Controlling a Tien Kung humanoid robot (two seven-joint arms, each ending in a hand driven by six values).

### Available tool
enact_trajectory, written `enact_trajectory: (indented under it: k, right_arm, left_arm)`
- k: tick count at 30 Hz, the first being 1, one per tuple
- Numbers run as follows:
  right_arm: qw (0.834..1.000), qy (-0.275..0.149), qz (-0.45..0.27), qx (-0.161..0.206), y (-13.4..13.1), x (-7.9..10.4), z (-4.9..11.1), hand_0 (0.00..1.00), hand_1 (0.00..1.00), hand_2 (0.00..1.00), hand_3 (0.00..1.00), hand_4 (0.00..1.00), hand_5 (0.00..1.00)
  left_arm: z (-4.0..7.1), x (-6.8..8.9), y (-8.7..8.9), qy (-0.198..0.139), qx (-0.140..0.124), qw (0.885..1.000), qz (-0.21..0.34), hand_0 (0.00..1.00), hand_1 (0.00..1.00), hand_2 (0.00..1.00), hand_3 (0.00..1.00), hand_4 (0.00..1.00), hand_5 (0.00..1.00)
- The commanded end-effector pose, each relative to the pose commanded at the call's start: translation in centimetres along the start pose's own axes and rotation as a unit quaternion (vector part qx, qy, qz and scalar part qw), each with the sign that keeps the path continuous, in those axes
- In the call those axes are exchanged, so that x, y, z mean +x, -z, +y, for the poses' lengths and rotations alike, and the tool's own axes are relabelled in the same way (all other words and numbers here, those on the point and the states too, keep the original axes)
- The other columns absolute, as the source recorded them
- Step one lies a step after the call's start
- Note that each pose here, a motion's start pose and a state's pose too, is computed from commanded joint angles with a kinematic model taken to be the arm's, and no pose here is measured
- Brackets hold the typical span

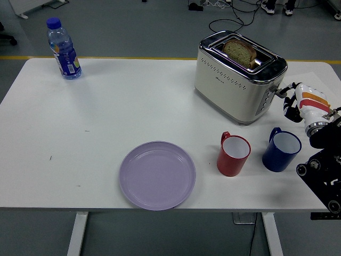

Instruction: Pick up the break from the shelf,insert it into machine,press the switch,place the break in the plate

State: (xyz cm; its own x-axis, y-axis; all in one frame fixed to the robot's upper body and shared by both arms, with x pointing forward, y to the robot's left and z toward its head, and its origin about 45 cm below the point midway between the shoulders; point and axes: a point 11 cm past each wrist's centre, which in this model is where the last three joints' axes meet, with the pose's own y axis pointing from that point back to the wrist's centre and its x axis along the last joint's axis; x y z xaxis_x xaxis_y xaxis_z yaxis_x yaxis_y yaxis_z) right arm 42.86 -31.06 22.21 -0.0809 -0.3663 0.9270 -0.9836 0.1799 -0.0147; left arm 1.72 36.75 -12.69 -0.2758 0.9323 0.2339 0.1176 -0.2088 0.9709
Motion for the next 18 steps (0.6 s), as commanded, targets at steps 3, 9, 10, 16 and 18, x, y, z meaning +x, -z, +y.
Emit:
enact_trajectory:
  k: [3,9,10,16,18]
  right_arm:
    - [1.0,0.003,0.0,-0.002,-0.1,-0.2,0.0,0.224,0.21,0.308,0.594,0.405,0.002]
    - [1.0,0.011,0.003,-0.009,-0.6,-0.8,0.1,0.226,0.21,0.308,0.591,0.406,0.002]
    - [1.0,0.012,0.004,-0.01,-0.7,-0.8,0.1,0.226,0.21,0.308,0.591,0.406,0.002]
    - [1.0,0.013,0.007,-0.016,-1.1,-1.0,0.1,0.226,0.21,0.308,0.591,0.407,0.002]
    - [1.0,0.014,0.008,-0.017,-1.1,-1.0,0.0,0.226,0.207,0.307,0.59,0.404,0.002]
  left_arm:
    - [0.0,0.0,0.0,0.0,0.0,1.0,0.0,0.419,0.497,0.592,0.693,0.51,0.998]
    - [0.0,0.0,0.0,0.001,0.0,1.0,0.0,0.418,0.496,0.592,0.693,0.512,0.998]
    - [0.0,0.0,0.0,0.001,0.0,1.0,0.0,0.418,0.496,0.592,0.693,0.512,0.998]
    - [0.0,0.0,0.0,0.0,0.001,1.0,0.0,0.418,0.497,0.59,0.693,0.512,0.998]
    - [0.0,-0.1,0.1,0.0,0.001,1.0,0.0,0.418,0.497,0.591,0.693,0.511,0.998]
